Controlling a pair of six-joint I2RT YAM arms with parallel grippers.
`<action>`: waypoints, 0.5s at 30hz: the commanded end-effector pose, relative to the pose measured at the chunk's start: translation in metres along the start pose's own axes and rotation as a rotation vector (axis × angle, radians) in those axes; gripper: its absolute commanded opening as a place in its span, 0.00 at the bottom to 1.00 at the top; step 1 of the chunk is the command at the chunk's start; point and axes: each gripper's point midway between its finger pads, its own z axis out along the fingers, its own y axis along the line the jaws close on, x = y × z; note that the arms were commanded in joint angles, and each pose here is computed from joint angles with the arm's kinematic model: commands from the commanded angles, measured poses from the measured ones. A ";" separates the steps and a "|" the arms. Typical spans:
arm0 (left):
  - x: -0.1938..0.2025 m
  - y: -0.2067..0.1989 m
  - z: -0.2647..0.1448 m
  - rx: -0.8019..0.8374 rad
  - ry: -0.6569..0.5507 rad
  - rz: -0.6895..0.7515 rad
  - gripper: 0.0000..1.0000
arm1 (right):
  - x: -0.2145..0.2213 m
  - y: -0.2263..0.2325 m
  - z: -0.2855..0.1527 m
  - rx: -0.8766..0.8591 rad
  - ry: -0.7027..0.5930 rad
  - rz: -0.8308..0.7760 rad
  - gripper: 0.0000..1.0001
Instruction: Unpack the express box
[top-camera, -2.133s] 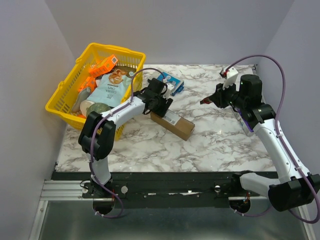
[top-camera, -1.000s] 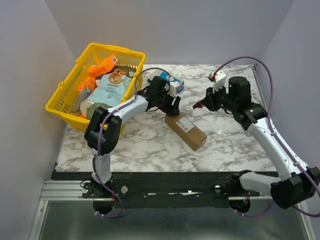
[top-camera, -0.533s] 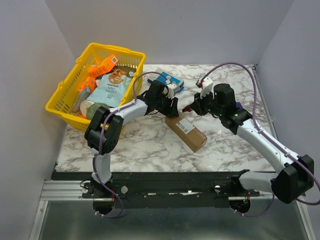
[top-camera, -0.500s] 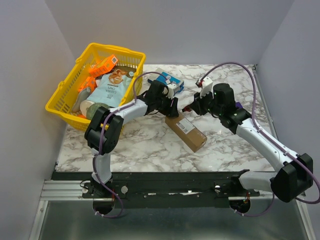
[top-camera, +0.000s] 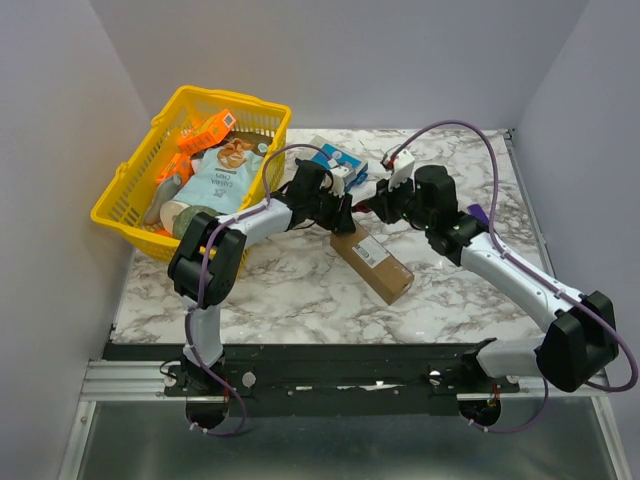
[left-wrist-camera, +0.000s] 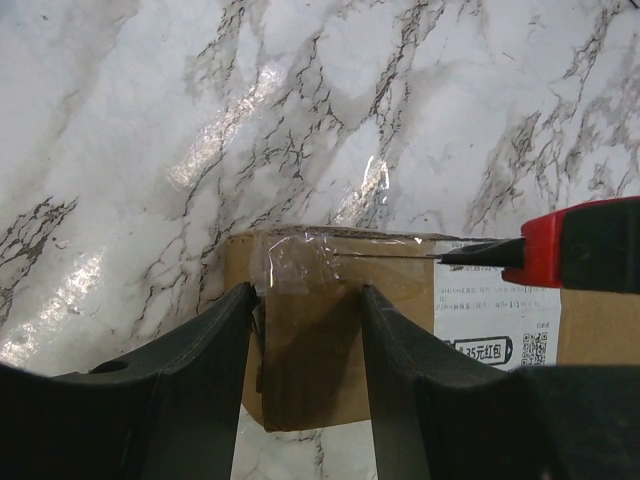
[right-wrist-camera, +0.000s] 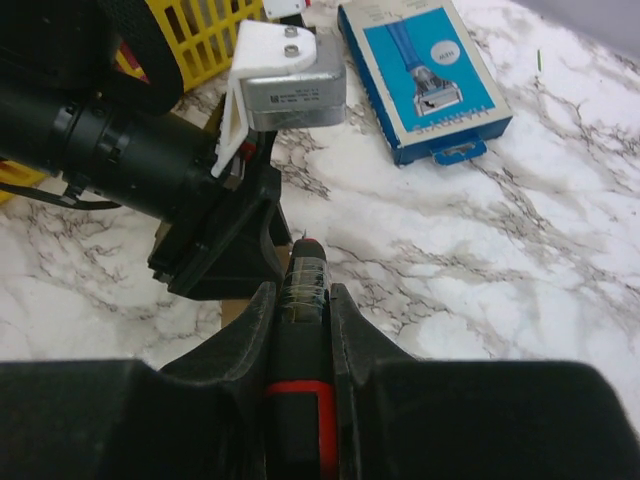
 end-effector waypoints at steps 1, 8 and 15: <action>0.086 0.017 0.006 -0.033 0.243 -0.114 0.49 | -0.025 0.000 0.009 0.021 -0.103 -0.053 0.00; 0.086 0.016 0.006 -0.020 0.250 -0.107 0.47 | -0.019 0.000 0.018 0.023 -0.069 -0.144 0.00; 0.084 0.017 0.007 -0.022 0.251 -0.102 0.46 | -0.013 -0.003 0.018 0.035 -0.005 -0.157 0.00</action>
